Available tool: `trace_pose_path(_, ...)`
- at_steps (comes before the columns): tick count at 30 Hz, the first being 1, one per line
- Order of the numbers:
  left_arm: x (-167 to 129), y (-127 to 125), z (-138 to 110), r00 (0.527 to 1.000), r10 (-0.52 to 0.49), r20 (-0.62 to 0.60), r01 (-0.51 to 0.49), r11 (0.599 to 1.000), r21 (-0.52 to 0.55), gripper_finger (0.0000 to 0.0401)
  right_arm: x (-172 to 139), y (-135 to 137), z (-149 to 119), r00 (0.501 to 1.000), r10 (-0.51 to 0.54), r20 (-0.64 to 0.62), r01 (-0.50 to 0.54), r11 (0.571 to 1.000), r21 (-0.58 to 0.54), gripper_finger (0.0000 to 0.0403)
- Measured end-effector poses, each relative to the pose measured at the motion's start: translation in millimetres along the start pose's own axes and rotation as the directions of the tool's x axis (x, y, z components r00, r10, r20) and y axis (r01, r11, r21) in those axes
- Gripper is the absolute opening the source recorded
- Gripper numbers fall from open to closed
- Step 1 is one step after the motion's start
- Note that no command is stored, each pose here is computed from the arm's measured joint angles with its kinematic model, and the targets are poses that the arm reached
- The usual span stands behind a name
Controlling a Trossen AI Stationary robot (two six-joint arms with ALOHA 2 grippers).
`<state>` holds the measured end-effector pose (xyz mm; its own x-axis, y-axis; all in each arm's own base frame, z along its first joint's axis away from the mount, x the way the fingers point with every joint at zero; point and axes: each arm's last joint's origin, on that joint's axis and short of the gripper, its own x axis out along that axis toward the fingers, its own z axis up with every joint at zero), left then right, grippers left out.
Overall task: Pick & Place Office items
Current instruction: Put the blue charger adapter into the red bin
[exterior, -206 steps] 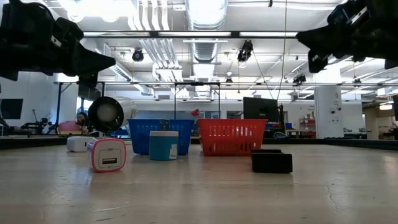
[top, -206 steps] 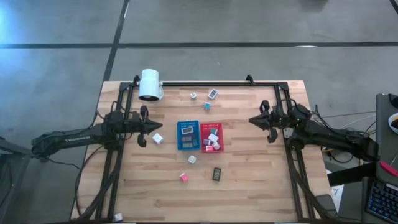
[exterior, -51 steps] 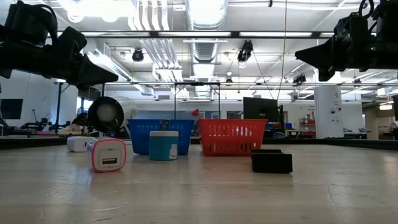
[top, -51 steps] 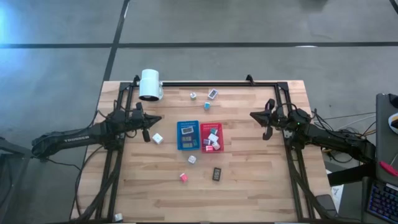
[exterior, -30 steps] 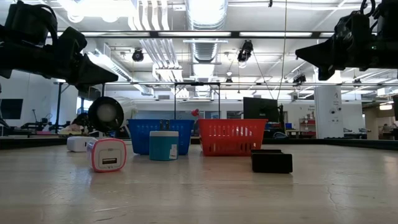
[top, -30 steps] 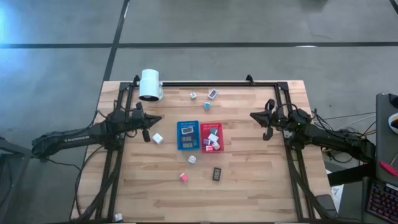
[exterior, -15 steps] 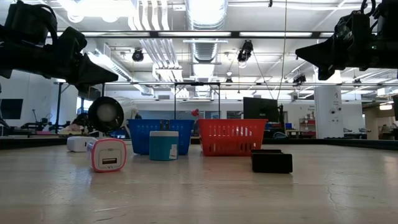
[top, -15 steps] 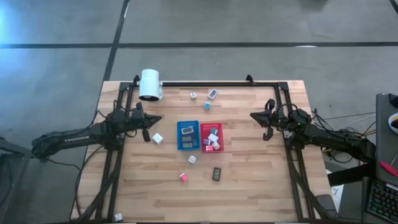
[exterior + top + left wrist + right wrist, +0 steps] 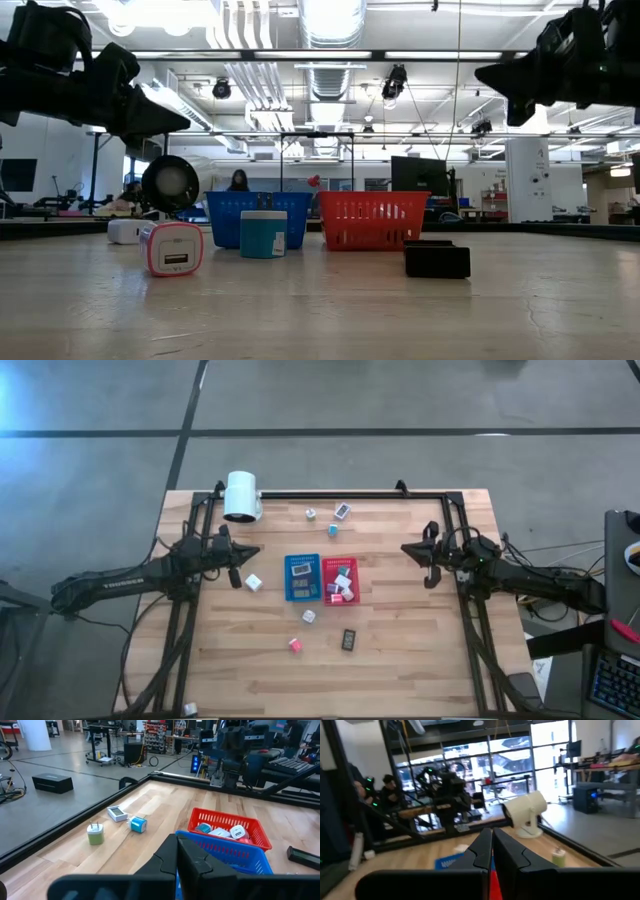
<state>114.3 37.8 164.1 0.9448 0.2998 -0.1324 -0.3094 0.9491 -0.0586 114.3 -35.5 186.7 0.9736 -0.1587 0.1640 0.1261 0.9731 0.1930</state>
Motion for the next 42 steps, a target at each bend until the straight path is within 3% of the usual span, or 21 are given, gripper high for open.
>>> trace_pose_path(5,0.0,0.1,0.8,1.000,0.004,0.009,-0.004,1.000,0.000,0.0011,13.9,8.1,14.4,1.000,-0.004,-0.007,0.004,1.000,-0.020,0.0013)
trace_pose_path(17,0.0,0.2,0.7,1.000,0.009,0.008,-0.009,1.000,-0.003,0.0011,73.6,3.3,12.7,0.946,-0.211,-0.244,0.201,0.977,-0.068,0.0013)
trace_pose_path(22,0.0,0.2,0.8,1.000,0.009,0.008,-0.009,1.000,-0.003,0.0008,110.2,-6.8,9.0,0.807,-0.339,-0.483,0.299,0.941,-0.160,0.0013)
trace_pose_path(27,0.0,0.2,0.8,1.000,0.009,0.008,-0.009,1.000,-0.003,0.0007,147.6,-18.6,5.3,0.717,-0.385,-0.581,0.276,0.922,-0.271,0.0013)
trace_pose_path(34,0.0,0.2,0.8,1.000,0.009,0.008,-0.009,1.000,-0.004,0.0013,199.0,-34.7,11.9,0.598,-0.414,-0.686,0.167,0.902,-0.398,0.0014)
trace_pose_path(42,0.0,0.3,0.9,1.000,0.009,0.008,-0.009,1.000,-0.003,0.0010,254.2,-53.0,24.3,0.374,-0.415,-0.829,0.038,0.900,-0.433,0.0084)
